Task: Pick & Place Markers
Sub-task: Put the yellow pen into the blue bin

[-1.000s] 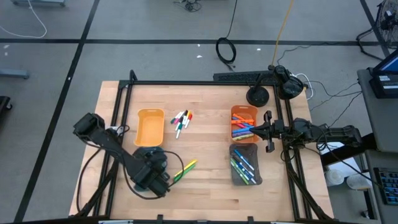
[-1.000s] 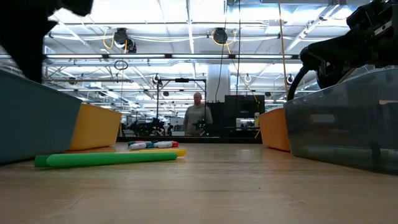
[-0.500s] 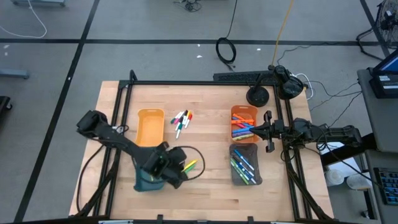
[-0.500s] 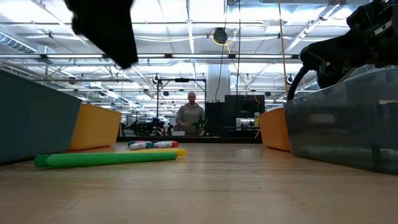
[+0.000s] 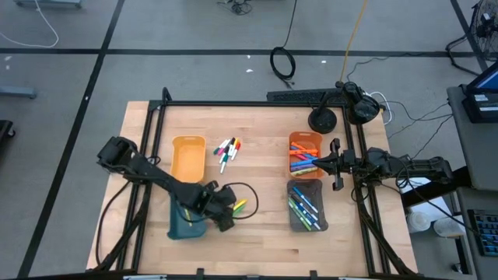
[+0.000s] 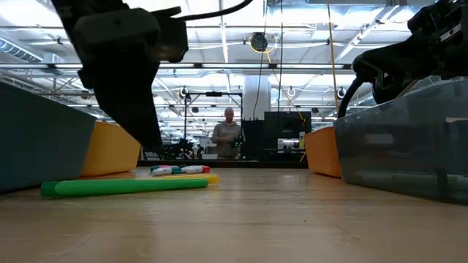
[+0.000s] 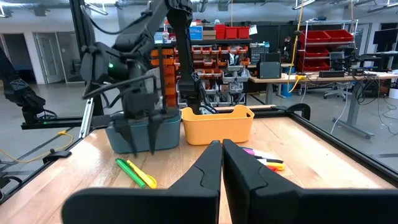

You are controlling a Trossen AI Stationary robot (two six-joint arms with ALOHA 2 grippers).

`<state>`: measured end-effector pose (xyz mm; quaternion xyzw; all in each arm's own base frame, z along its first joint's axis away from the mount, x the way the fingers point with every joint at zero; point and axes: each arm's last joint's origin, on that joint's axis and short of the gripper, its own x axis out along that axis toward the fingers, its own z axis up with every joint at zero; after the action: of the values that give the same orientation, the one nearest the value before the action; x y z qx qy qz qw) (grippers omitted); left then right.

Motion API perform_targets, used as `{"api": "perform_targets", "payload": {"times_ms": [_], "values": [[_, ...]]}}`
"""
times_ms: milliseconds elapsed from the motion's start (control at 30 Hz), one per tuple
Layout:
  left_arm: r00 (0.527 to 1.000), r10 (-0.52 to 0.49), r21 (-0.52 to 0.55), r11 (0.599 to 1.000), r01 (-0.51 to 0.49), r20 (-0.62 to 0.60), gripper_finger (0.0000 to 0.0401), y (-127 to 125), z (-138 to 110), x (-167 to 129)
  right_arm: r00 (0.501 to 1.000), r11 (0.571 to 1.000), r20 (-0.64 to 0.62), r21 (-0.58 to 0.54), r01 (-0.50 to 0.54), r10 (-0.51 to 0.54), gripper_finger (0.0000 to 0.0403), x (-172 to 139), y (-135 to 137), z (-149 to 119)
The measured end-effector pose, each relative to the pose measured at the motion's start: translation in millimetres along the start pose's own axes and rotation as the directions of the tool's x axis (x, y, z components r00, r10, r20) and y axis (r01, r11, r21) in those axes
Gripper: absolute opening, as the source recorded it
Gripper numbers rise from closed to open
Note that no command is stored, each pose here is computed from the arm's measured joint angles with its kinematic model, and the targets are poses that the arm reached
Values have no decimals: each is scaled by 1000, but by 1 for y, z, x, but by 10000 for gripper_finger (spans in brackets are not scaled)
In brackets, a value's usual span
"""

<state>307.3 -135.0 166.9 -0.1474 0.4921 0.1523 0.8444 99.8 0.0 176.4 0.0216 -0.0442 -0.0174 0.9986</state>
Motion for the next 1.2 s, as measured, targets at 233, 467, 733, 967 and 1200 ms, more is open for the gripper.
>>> {"api": "perform_targets", "payload": {"times_ms": [233,467,733,967,1200], "values": [[999,-44,12,999,45,-3,165,1,-13,8,1000,1000,0,0,0,0,4,0,0,0],[998,-56,41,998,56,7,146,-1,-13,8,1000,1000,0,0,0,0,4,0,0,0],[995,-99,143,985,95,22,125,-11,-1,-1,1000,1000,0,0,0,0,4,0,0,0],[994,-49,209,977,28,95,110,-35,30,-37,1000,1000,0,0,0,0,4,0,0,0],[996,74,179,982,-64,-48,104,-60,38,-20,1000,1000,0,0,0,0,4,0,0,0]]}}
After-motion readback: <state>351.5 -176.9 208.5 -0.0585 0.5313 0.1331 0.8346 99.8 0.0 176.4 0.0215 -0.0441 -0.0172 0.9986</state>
